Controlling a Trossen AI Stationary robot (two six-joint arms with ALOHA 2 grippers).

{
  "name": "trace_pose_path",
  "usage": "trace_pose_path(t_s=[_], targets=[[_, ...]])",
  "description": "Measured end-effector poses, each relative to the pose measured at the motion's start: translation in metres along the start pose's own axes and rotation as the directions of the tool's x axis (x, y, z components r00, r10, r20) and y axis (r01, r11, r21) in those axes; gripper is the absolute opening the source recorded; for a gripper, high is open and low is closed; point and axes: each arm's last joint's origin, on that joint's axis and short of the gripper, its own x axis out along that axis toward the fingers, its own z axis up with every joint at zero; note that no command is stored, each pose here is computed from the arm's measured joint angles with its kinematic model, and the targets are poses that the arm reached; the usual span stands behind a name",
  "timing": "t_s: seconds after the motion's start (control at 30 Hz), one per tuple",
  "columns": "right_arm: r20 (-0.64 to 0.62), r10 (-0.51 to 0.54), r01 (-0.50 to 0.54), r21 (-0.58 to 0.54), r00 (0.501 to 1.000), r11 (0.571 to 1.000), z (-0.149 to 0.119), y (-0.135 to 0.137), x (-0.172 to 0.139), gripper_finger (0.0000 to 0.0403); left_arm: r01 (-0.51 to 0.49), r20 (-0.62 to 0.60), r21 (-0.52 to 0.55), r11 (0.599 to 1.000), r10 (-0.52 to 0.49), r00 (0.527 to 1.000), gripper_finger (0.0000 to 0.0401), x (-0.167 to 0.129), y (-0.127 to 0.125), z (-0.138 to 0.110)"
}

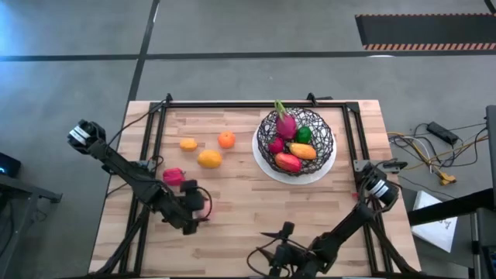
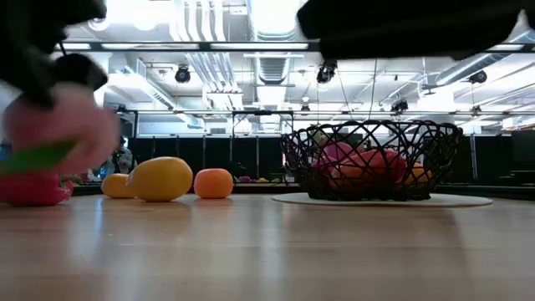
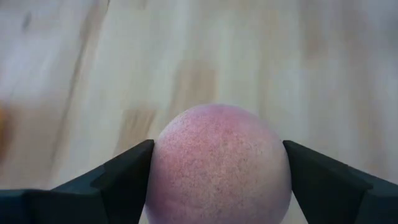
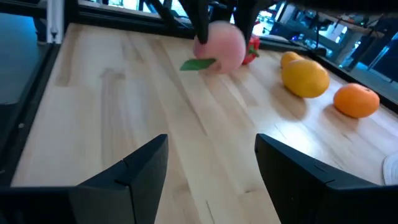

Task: Build produce basket
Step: Put the peach into the black basket

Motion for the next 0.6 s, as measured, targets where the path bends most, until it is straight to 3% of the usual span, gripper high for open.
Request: trace_pose_path(t_s=[0.13,0.3,0.43,0.6], targets=[[-0.024,0.020,-0.020,0.014,1.000,1.000,-0.005,0.000,0.007,0.0233,0.115,0.253,-0.042,0.992,-0.101,0.962,0.0311,0.007,-0.011,0.013],[-0.015,0.003,-0.002,0.027,1.000,1.000,0.001,-0.005,0.018,0.0233,0.270,0.489,-0.109,0.957,-0.185,0.852,0.0311,0.022,-0.017,0.018],[0.024,-0.011,0.012,-0.037,1.000,0.999,0.023,-0.001,0.022,0.0233,0.356,0.598,-0.127,0.926,-0.215,0.772,0.0311,0.034,-0.022,0.018],[0.090,-0.097,0.113,-0.196,0.991,0.974,0.055,0.004,0.019,0.0233,0.426,0.689,-0.133,0.895,-0.225,0.688,0.0311,0.047,-0.029,0.018]])
